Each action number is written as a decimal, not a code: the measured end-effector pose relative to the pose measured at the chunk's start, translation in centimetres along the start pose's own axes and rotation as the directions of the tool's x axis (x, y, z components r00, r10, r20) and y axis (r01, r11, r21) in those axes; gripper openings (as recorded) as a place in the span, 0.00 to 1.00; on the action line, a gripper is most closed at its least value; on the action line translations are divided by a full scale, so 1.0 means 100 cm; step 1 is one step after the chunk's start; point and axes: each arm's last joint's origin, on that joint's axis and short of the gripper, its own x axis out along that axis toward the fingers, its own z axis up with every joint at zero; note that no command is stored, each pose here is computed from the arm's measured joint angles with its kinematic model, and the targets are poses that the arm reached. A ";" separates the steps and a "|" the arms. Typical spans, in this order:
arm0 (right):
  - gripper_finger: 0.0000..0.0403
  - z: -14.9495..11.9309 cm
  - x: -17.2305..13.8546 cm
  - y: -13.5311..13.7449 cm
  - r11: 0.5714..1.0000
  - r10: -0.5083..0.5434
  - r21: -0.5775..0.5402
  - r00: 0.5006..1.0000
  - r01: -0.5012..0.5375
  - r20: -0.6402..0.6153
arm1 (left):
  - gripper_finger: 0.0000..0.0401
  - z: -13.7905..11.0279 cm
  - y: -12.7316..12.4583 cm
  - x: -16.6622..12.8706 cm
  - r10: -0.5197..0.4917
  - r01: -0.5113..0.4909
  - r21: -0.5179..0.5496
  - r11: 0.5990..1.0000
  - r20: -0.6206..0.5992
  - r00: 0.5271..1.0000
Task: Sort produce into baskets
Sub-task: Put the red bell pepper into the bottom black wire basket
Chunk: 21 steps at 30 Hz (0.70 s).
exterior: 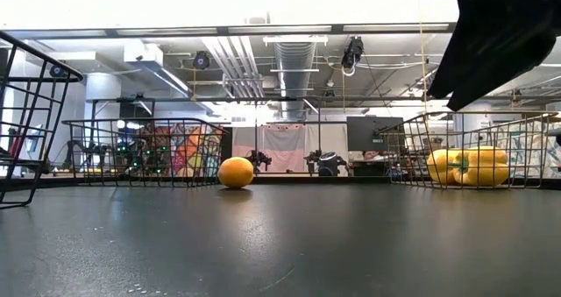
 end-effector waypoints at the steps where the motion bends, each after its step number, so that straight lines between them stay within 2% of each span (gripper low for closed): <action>1: 0.99 0.001 0.001 0.000 1.000 -0.001 -0.007 1.000 0.001 0.001 | 0.54 -0.002 -0.007 0.007 0.001 -0.001 -0.002 1.000 -0.009 1.000; 5: 0.99 0.005 0.004 -0.002 0.998 -0.011 -0.055 1.000 0.011 0.002 | 0.54 -0.008 -0.037 0.037 -0.019 0.020 0.010 1.000 -0.092 0.996; 8: 0.99 0.009 0.007 -0.003 0.995 -0.023 -0.096 1.000 0.023 0.009 | 0.55 -0.011 -0.050 0.058 0.023 -0.018 0.038 0.999 -0.123 0.992; 14: 0.99 0.018 0.013 -0.005 0.988 -0.035 -0.151 0.999 0.039 0.030 | 0.56 -0.014 -0.064 0.083 0.092 -0.092 0.005 0.996 -0.161 0.983; 18: 0.99 0.019 0.014 -0.004 0.985 -0.025 -0.169 0.999 0.030 0.034 | 0.62 -0.015 -0.075 0.091 0.108 -0.112 -0.009 0.994 -0.181 0.978; 21: 0.99 0.019 0.014 -0.004 0.985 -0.023 -0.169 0.999 0.029 0.034 | 0.68 -0.013 -0.079 0.100 0.138 -0.153 -0.060 0.986 -0.207 0.969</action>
